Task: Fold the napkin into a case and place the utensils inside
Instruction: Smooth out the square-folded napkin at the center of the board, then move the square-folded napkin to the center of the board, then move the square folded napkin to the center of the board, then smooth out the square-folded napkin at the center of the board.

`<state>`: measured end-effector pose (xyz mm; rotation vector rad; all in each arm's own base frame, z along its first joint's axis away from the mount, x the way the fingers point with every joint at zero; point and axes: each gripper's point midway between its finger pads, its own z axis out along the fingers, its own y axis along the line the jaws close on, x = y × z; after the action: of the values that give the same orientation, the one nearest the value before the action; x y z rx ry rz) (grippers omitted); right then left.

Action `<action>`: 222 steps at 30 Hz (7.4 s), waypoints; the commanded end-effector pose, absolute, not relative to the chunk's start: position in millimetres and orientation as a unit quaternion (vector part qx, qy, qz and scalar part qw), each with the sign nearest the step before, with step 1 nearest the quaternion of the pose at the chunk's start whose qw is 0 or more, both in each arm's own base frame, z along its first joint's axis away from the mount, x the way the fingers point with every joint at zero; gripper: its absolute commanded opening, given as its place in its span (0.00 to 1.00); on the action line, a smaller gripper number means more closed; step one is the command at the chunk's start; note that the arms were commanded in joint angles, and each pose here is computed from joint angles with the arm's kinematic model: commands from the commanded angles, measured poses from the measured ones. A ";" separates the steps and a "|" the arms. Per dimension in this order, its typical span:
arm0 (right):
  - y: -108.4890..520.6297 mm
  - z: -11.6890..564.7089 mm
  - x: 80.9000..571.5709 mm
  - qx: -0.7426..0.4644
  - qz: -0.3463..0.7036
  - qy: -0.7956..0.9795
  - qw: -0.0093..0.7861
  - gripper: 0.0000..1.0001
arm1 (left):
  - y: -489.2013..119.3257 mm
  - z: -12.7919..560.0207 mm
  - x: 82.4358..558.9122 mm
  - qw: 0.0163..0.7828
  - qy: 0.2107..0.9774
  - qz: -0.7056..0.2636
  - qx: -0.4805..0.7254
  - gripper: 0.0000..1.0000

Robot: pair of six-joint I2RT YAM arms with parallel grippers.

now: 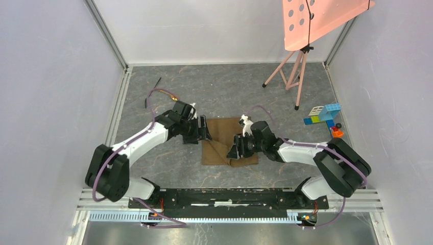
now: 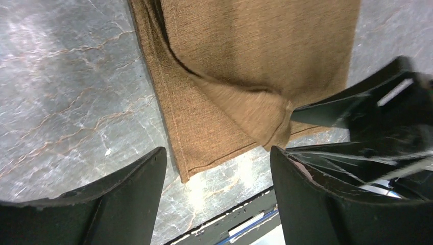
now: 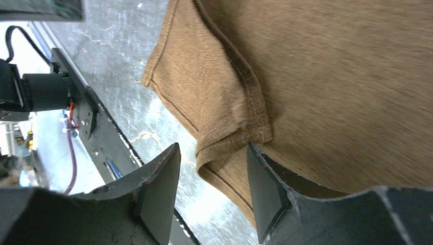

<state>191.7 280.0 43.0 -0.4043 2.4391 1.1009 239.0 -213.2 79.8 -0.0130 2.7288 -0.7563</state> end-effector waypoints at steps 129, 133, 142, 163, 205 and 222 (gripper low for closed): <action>142.0 19.1 161.1 -0.018 0.304 0.926 0.222 0.23 | -262.7 48.5 201.2 0.098 0.952 -0.290 -0.014 0.02; 141.2 24.4 161.2 -0.020 0.302 0.926 0.224 0.09 | -262.1 57.7 203.0 0.107 0.951 -0.290 -0.006 0.02; 142.7 38.4 162.3 -0.024 0.308 0.923 0.231 0.09 | -259.7 67.4 204.3 0.117 0.951 -0.287 0.003 0.02; 158.4 42.5 153.8 -0.025 0.354 0.910 0.216 0.00 | -238.5 55.9 203.9 0.120 0.961 -0.249 0.012 0.02; 150.3 29.7 154.4 -0.054 0.301 0.925 0.225 0.32 | -216.2 30.9 196.2 0.104 0.975 -0.197 0.013 0.08; 176.6 69.0 165.3 -0.114 0.348 0.886 0.285 0.41 | -233.4 95.6 195.7 0.153 0.946 -0.285 -0.005 0.34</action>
<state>157.4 154.7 52.6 -0.2499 2.4626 0.8301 184.1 -215.5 70.1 0.0017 2.7854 -0.6945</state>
